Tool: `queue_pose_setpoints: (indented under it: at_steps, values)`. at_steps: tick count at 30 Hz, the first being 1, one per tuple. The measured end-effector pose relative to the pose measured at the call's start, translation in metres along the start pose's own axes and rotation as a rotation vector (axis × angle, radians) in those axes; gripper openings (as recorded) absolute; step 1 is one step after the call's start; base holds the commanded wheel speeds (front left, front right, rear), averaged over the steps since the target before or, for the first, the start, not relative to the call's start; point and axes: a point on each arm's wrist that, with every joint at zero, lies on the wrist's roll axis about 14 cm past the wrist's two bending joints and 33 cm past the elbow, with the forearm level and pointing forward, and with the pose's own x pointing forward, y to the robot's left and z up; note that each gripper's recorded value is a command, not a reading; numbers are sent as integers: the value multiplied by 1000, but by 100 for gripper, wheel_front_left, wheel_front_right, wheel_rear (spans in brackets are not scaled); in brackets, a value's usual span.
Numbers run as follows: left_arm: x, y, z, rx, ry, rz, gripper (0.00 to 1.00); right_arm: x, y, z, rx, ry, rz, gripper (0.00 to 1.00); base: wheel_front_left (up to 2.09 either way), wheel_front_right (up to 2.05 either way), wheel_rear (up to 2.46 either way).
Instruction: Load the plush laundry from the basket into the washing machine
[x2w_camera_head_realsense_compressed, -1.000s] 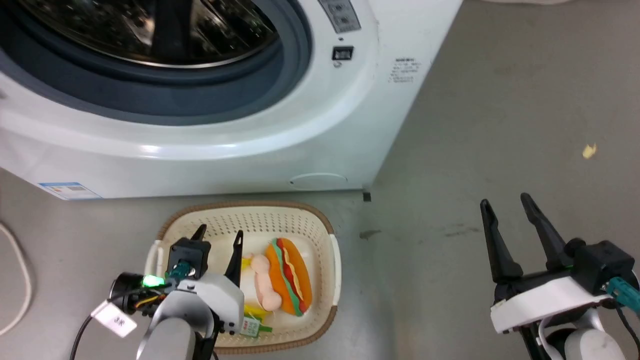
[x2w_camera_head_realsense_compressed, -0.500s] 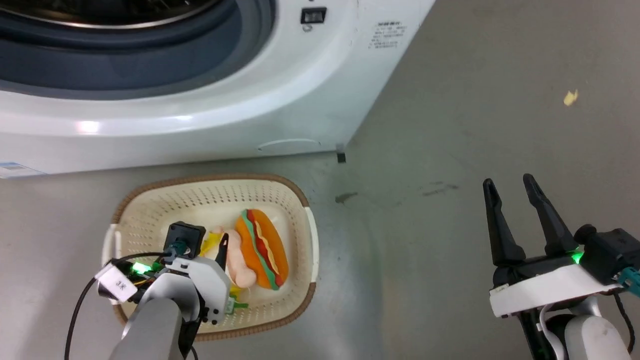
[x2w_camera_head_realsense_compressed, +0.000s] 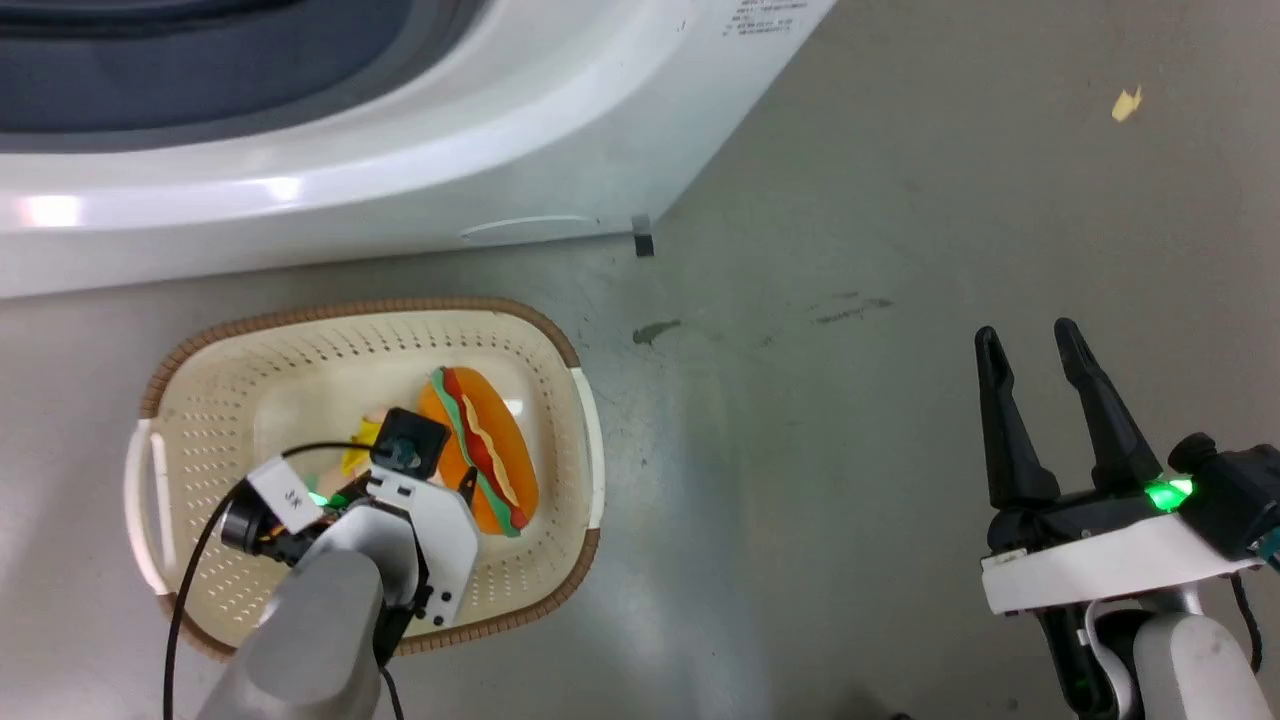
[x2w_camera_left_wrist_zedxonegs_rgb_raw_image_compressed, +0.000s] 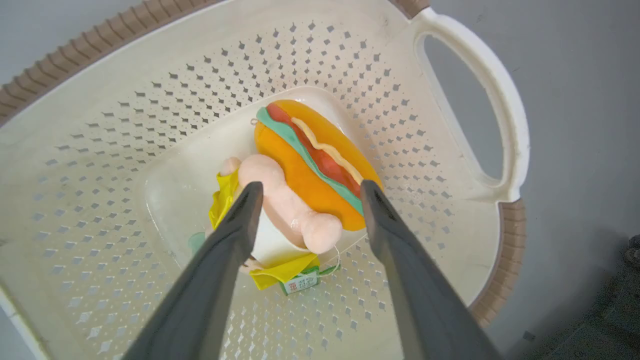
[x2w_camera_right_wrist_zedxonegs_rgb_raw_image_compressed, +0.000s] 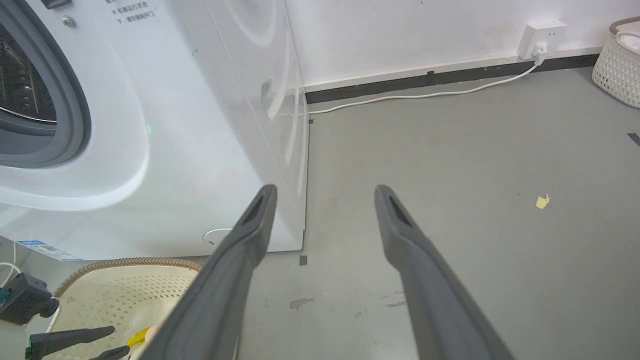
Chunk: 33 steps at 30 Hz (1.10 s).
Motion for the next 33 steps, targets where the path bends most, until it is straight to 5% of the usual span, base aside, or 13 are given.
queue_pose_setpoints:
  at_steps: [12,30,31,32,33]
  values:
    - [38,24,-32,27,179,-1,100,7,-10,-22,13,40,-32,100,0,0,0]
    - [90,18,-84,109,380,-67,100,18,-31,-51,43,80,-101,100,0,0,0]
    - [93,18,-87,109,389,-68,92,19,-33,-52,43,83,-105,100,0,0,0]
    - [95,18,-89,110,402,-69,29,19,-34,-54,44,86,-108,100,0,0,0]
    - [98,17,-91,108,409,-72,0,19,-35,-55,43,89,-111,100,0,0,0]
